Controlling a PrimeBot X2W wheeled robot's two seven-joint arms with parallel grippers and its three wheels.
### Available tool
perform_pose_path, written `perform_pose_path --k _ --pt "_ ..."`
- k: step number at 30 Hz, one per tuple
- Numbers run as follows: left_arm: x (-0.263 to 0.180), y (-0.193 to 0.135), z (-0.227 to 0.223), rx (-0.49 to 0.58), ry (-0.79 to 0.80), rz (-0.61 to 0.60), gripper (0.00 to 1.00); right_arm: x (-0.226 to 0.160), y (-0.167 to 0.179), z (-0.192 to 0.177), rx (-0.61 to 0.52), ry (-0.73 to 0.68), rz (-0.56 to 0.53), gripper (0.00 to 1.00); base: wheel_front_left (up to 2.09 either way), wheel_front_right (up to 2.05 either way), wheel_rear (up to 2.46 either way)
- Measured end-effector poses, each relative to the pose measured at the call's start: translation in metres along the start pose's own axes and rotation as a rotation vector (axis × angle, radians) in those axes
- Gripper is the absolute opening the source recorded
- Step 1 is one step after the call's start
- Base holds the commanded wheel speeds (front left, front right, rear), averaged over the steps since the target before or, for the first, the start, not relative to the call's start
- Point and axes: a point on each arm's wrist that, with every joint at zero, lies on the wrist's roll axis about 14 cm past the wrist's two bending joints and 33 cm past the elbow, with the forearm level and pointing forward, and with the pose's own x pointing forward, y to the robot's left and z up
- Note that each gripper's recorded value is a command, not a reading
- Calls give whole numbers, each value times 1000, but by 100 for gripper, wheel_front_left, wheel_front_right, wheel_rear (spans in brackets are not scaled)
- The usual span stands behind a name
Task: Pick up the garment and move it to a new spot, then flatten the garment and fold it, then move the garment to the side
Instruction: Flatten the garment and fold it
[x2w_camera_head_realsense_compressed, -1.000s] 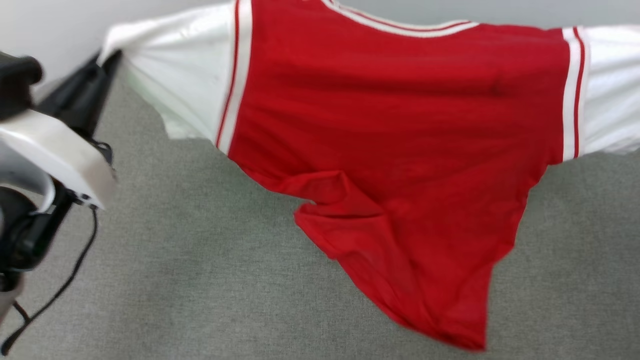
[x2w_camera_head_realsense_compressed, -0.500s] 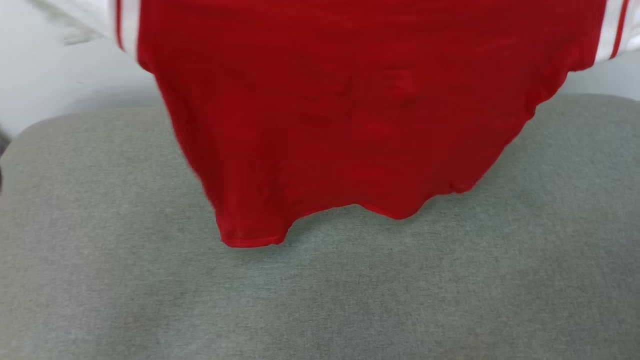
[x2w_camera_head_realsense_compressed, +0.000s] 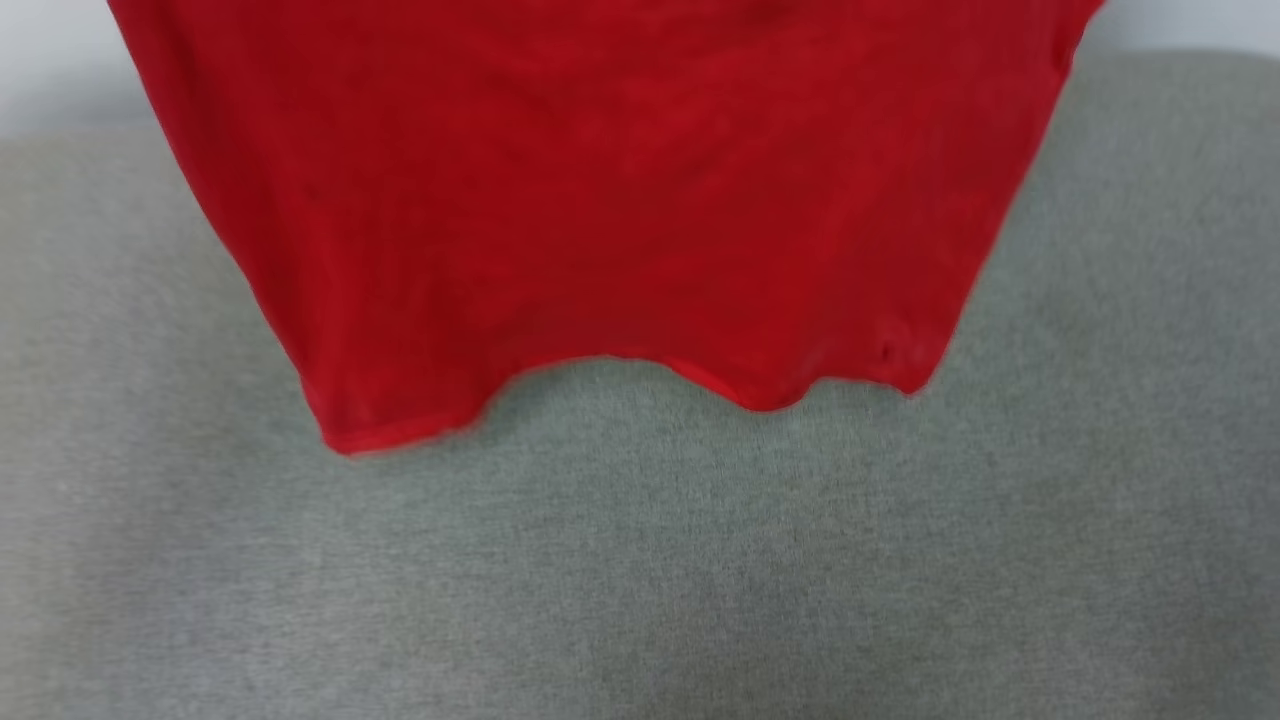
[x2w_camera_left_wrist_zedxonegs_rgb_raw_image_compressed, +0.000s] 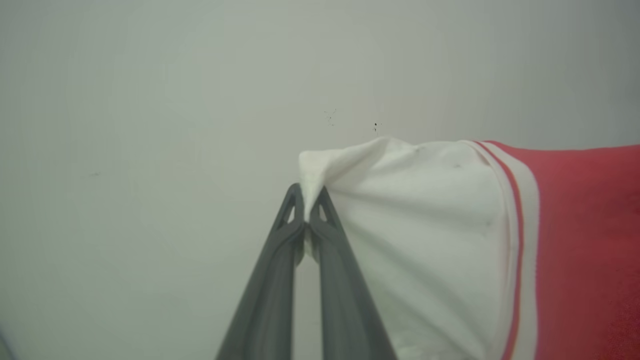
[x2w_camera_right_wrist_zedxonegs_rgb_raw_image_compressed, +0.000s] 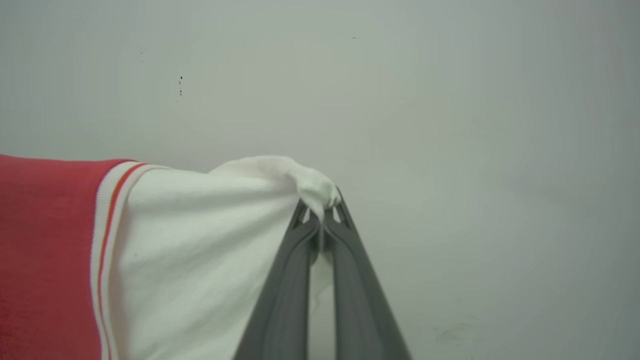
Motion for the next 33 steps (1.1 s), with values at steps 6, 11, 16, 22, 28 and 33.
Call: perform_pose_path --k 6,11,16,22,28,33 --pt "55 5 -46 30 53 -10 0 50 -2 -44 -34 46 -15 0 0 0 0" --pt "97 10 -84 11 63 7 0 89 -9 -75 13 27 -62 0 0 0 0" --pt "129 8 -105 -16 16 14 0 119 -9 -93 18 3 -83 0 0 0 0" --pt "148 4 -150 -54 28 19 0 143 1 -142 47 59 -90 0 0 0 0" --pt "129 -2 -227 -63 152 0 0 146 36 -232 93 205 -42 0 0 0 0" --pt "89 -28 -278 -102 270 -47 0 121 56 -281 130 308 -17 0 0 0 0"
